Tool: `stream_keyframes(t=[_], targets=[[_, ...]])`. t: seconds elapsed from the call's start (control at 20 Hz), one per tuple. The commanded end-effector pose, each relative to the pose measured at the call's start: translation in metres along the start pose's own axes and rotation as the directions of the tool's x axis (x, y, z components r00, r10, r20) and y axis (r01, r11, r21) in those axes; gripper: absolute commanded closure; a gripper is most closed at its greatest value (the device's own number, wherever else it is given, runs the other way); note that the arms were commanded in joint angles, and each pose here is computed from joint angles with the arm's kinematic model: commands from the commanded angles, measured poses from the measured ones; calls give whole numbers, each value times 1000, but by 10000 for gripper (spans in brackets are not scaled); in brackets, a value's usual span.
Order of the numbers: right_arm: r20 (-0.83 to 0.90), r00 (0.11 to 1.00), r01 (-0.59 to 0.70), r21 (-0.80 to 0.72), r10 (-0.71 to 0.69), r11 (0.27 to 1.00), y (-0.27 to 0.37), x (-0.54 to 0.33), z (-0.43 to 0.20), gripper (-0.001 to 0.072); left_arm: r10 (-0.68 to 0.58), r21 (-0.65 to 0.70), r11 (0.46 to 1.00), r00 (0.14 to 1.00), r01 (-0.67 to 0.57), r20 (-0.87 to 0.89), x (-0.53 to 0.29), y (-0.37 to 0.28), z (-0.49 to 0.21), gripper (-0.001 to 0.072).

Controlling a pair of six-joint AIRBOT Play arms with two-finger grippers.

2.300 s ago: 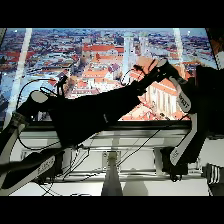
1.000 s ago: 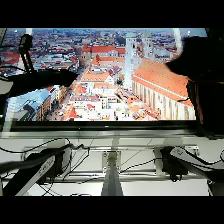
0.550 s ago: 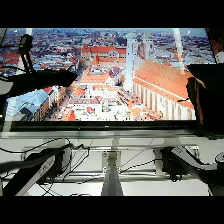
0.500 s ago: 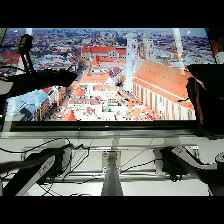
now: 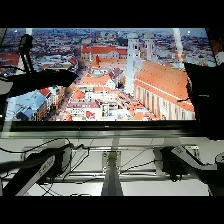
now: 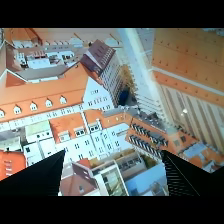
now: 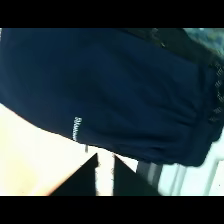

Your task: Fold the clothes and pants, and hang the long-sleeved shirts on hangers.

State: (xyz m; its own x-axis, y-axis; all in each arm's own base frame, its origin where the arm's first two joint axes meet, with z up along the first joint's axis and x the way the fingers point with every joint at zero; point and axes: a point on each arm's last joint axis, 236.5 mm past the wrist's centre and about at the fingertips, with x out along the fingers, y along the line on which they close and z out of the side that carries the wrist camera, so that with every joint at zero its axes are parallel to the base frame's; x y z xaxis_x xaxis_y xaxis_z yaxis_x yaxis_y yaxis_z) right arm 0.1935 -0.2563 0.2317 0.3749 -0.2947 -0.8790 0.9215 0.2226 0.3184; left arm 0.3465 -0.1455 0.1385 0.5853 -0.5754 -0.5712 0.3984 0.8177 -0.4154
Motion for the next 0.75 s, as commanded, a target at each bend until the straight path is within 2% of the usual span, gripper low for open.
stream_keyframes(t=[0.0,0.1,0.15,0.25,0.3,0.4,0.45,0.55,0.7], targets=[[-7,988,-149,-217,151,965,63,2,-15,677,1,0,1000,1000,-1,2,0,0,1,18],[-81,960,-276,-417,267,866,123,-1,-54,677,1,0,1000,1000,-1,2,0,0,1,18],[-124,941,-331,-522,314,786,153,-5,-81,677,1,0,1000,1000,-1,2,0,0,1,18],[-222,890,-431,-695,399,575,206,-22,-143,677,1,0,1000,1000,-1,2,0,0,1,18],[-272,859,-467,-764,434,445,227,-33,-177,677,1,0,1000,1000,-1,2,0,0,1,18],[-353,807,-490,-848,474,202,253,-54,-234,677,1,0,1000,1000,-1,2,0,0,1,18],[-381,790,-485,-868,479,109,260,-62,-259,677,1,0,1000,1000,-1,2,0,0,1,18],[-386,794,-445,-895,470,17,267,-66,-290,678,1,0,1000,1000,-1,2,0,0,1,18],[-362,827,-385,-922,430,-38,270,-55,-310,677,1,0,1000,1000,-1,2,0,0,1,17]])
